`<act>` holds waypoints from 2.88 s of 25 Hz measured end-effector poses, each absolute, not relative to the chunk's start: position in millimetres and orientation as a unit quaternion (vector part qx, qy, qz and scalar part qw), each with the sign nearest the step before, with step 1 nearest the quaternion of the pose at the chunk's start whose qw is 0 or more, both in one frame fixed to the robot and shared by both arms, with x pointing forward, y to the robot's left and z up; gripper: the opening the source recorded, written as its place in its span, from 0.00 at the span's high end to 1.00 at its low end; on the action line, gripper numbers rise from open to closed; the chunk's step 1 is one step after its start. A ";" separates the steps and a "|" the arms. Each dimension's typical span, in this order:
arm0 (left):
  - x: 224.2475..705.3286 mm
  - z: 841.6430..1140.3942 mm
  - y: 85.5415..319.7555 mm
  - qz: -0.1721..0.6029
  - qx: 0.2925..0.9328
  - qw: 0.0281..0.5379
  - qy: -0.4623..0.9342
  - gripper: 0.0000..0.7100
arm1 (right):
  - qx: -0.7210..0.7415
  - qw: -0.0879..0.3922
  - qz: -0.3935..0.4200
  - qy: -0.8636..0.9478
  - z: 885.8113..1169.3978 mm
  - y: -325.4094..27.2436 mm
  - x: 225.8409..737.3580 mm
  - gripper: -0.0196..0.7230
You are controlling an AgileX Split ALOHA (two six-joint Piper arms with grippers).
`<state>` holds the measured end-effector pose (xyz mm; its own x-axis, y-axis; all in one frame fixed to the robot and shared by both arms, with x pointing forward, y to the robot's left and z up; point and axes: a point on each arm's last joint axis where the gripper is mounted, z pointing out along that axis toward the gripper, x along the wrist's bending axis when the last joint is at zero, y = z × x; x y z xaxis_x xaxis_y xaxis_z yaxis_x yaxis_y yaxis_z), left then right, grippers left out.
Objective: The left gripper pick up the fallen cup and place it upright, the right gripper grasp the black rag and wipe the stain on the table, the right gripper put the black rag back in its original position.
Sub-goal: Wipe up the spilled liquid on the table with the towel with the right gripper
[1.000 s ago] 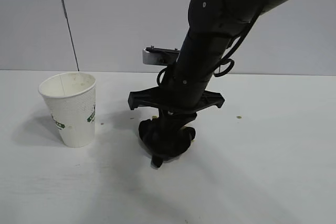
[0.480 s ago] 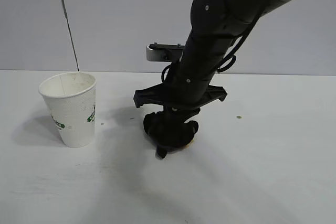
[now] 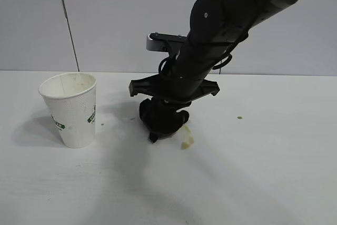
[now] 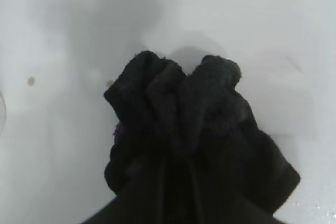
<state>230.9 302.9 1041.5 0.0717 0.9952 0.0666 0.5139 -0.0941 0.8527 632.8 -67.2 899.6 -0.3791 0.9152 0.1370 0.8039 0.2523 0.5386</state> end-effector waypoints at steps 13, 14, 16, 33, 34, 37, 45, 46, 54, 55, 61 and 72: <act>230.9 1041.5 302.9 0.355 0.649 0.339 0.581 0.07 | 0.597 0.086 0.191 0.774 903.9 -123.5 645.3 0.93; 230.9 1041.5 302.9 0.355 0.649 0.339 0.581 0.07 | 0.603 0.082 0.180 0.773 904.1 -129.7 645.9 0.93; 230.9 1041.5 302.9 0.355 0.649 0.339 0.581 0.07 | 0.605 0.069 0.154 0.778 904.0 -135.5 642.8 0.93; 230.9 1041.5 302.9 0.355 0.649 0.339 0.581 0.07 | 0.494 -0.055 0.142 0.856 904.4 -64.1 590.8 0.93; 230.9 1041.5 302.9 0.355 0.649 0.339 0.581 0.07 | 0.493 -0.051 0.144 0.857 904.4 -63.7 591.4 0.93; 230.9 1041.5 302.9 0.355 0.649 0.339 0.581 0.07 | 0.493 -0.026 0.142 0.858 903.9 -66.9 595.4 0.93; 230.9 1041.5 302.9 0.355 0.649 0.339 0.581 0.07 | 0.568 0.069 0.179 0.801 906.6 -95.5 628.0 0.93; 230.9 1041.5 302.9 0.355 0.649 0.339 0.581 0.07 | 0.574 0.074 0.190 0.793 906.2 -95.2 630.2 0.93; 230.9 1041.5 302.9 0.355 0.649 0.339 0.581 0.07 | 0.570 0.093 0.293 0.762 902.9 -58.6 631.8 0.93; 230.9 1041.5 302.9 0.355 0.649 0.339 0.581 0.07 | 0.572 0.094 0.302 0.757 901.9 -56.5 632.5 0.93; 230.9 1041.5 302.9 0.355 0.649 0.339 0.581 0.07 | 0.588 0.099 0.305 0.743 893.6 -67.5 641.7 0.93; 230.9 1041.5 302.9 0.355 0.649 0.339 0.581 0.07 | 0.626 0.097 0.215 0.743 894.0 -135.8 659.9 0.93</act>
